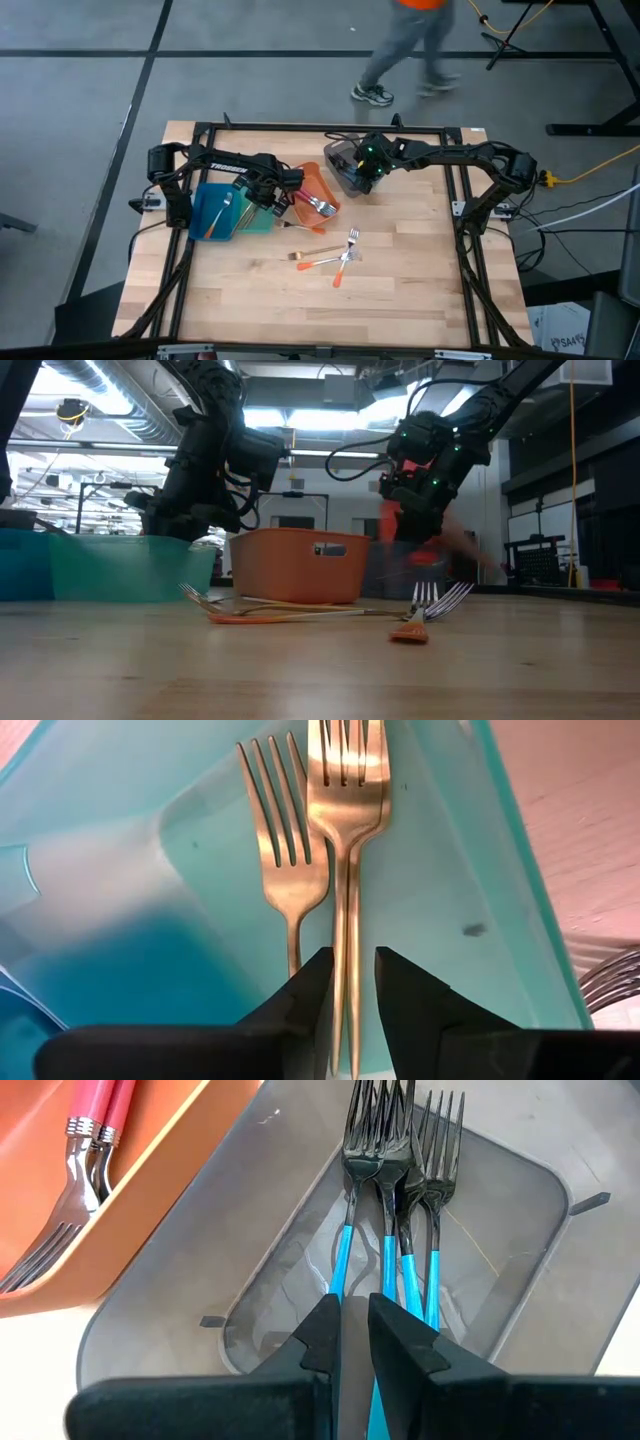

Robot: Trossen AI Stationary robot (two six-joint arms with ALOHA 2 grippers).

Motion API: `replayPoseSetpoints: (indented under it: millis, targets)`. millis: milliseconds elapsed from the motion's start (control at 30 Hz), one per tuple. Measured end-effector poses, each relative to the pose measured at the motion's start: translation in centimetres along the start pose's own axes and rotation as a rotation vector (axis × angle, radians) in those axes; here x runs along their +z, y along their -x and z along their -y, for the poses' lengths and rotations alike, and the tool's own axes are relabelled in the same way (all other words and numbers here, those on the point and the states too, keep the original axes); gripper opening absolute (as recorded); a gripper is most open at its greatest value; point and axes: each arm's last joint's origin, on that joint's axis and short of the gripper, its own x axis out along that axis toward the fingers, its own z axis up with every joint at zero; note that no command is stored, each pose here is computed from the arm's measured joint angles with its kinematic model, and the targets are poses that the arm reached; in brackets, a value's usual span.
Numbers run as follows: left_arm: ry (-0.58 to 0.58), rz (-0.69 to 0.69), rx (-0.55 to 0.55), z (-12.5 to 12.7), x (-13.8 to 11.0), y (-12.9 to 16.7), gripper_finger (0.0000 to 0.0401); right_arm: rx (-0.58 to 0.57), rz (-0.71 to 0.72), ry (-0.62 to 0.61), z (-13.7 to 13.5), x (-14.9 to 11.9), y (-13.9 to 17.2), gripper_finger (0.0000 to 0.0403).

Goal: Sort silverware by color (type)
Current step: Put the gold fork into the light blue bin

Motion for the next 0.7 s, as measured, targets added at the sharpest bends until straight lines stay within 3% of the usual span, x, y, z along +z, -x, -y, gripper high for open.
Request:
replayPoseSetpoints:
  millis: [433, 700]
  targets:
    - [0.002, 0.001, 0.002, 0.0, -0.2, 0.1, 0.0070, 0.000, 0.000, 0.000, 0.0, 0.0, 0.0, 0.0046]
    - [0.003, 0.072, -0.030, -0.2, -1.3, 1.8, 0.0070, 0.000, 0.000, 0.000, 0.0, 0.0, 0.0, 0.0046]
